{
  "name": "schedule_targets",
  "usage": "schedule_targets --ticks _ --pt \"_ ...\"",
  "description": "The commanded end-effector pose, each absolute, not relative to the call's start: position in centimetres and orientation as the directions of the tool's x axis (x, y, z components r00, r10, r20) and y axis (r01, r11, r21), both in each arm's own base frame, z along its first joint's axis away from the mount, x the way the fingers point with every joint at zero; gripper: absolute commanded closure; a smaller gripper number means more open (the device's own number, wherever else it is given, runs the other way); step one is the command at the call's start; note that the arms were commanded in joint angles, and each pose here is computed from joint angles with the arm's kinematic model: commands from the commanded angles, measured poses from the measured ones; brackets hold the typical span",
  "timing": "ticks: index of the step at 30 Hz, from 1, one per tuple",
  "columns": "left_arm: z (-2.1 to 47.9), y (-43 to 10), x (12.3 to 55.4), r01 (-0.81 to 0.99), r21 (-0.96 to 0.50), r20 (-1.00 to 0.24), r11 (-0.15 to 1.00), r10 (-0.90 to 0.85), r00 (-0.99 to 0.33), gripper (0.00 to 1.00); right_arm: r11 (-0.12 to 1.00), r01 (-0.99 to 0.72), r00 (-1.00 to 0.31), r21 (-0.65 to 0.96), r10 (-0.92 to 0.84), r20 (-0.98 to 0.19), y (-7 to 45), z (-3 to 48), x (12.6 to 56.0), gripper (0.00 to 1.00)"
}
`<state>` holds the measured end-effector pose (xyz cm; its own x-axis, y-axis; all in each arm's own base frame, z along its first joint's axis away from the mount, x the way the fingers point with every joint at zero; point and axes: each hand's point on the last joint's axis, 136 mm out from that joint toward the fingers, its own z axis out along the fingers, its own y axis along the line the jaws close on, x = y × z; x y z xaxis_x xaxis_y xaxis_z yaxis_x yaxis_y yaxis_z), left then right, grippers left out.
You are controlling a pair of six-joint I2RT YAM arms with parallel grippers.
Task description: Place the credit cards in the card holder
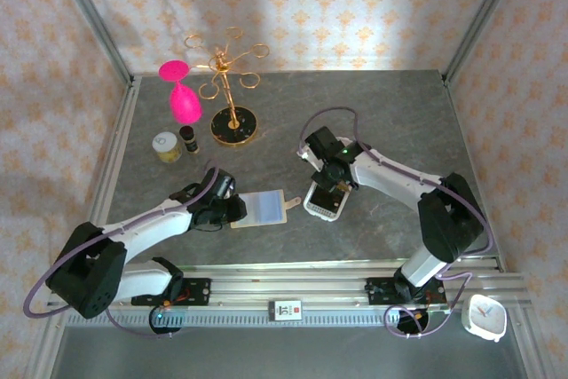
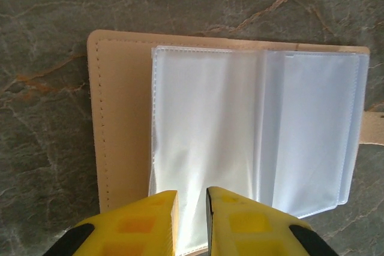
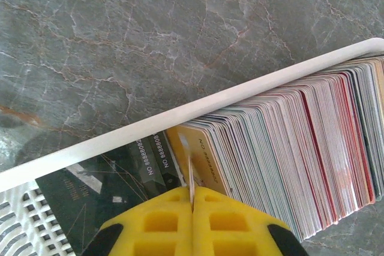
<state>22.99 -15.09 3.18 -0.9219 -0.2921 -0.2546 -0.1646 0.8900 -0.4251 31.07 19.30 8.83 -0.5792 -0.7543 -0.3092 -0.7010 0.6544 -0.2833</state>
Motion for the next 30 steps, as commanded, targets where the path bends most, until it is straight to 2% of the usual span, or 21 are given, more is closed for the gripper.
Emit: schedule_targets --ticks 1,11,19,25,28,30 --pt "3.8 -15.9 23.7 -0.124 -0.441 -0.276 0.889 -0.266 -0.923 0.79 0.648 -0.697 -0.583 -0.305 -0.761 -0.283 19.0 8.3 31.8 1.0" --pt "3.7 -15.8 23.9 -0.138 -0.445 -0.273 0.885 -0.281 -0.92 0.8 0.638 -0.722 -0.564 -0.268 -0.767 -0.305 20.9 8.7 32.8 1.0" --pt "3.7 -15.7 23.9 -0.141 -0.447 -0.273 0.883 -0.285 -0.919 0.8 0.621 -0.711 -0.549 -0.329 -0.783 -0.293 19.7 8.1 33.1 1.0" --pt "3.7 -15.7 23.8 -0.141 -0.446 -0.273 0.884 -0.284 -0.919 0.8 0.62 -0.665 -0.561 -0.417 -0.783 -0.27 18.1 8.0 33.8 0.78" --pt "3.8 -15.7 23.9 -0.142 -0.452 -0.273 0.881 -0.289 -0.918 0.8 0.626 -0.639 -0.567 -0.447 -0.776 -0.277 17.7 8.6 34.3 0.63" --pt "3.8 -15.9 23.9 -0.14 -0.459 -0.271 0.877 -0.288 -0.919 0.81 0.624 -0.626 -0.57 -0.467 -0.775 -0.272 17.3 8.9 34.4 0.59"
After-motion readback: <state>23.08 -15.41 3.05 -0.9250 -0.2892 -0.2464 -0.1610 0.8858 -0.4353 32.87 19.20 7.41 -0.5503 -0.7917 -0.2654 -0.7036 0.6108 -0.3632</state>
